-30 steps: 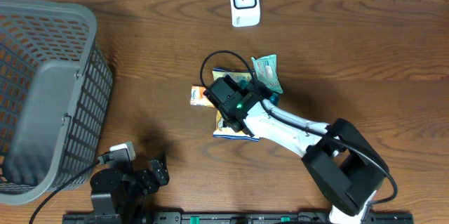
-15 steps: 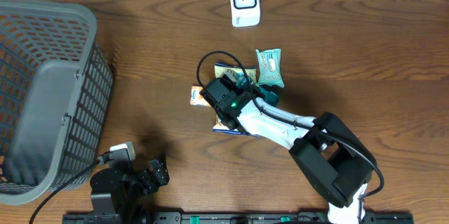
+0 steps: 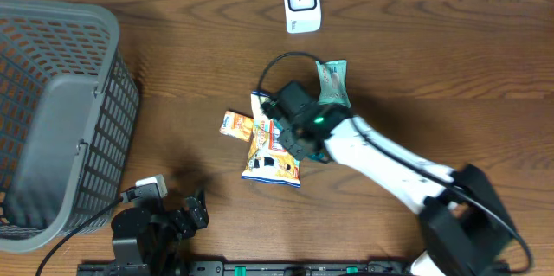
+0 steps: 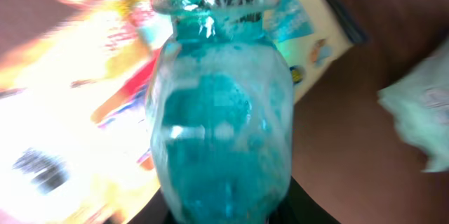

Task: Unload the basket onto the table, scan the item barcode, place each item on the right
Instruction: 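Carry the Listerine bottle back to the right of the snack bag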

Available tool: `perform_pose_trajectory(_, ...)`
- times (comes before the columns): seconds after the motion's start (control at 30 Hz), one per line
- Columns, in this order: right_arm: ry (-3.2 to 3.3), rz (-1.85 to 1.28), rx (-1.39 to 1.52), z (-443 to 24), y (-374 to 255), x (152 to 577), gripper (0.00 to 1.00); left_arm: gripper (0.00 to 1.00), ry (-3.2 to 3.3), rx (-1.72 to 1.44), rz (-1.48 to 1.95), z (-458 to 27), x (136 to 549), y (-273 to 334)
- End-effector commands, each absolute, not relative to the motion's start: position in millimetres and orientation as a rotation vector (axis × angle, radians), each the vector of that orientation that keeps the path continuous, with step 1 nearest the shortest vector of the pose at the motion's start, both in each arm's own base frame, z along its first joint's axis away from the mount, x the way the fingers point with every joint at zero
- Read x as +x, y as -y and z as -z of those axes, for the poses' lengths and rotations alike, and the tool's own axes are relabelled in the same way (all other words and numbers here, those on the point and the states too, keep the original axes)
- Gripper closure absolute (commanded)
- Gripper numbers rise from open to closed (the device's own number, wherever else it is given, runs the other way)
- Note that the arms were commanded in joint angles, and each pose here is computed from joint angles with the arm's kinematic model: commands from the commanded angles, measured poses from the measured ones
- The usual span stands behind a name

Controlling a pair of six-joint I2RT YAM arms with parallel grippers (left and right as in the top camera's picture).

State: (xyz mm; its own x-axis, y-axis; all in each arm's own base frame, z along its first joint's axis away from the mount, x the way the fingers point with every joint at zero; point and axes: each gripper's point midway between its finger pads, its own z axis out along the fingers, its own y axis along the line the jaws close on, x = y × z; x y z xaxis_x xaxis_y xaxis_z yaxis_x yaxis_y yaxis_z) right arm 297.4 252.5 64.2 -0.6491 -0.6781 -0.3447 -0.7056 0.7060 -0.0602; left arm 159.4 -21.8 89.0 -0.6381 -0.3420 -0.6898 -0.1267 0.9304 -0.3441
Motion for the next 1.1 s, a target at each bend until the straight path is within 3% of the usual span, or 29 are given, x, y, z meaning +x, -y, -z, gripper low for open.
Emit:
perform_pose_trajectory(0.0,-2.576,-0.563,-1.01,-102,-264,284,0.84,0.02,-2.269,-0.319,0.343,-87,159,23)
perform_pose_trajectory(0.53,-2.922,-0.425,-0.736,-32,-203,298,0.8,0.02,-2.269,-0.319,0.343,-87,159,23)
perform_pose_trajectory(1.07,-2.968,0.045,-0.54,-37,-150,305,0.82,0.02,-2.269,-0.319,0.343,-87,159,23)
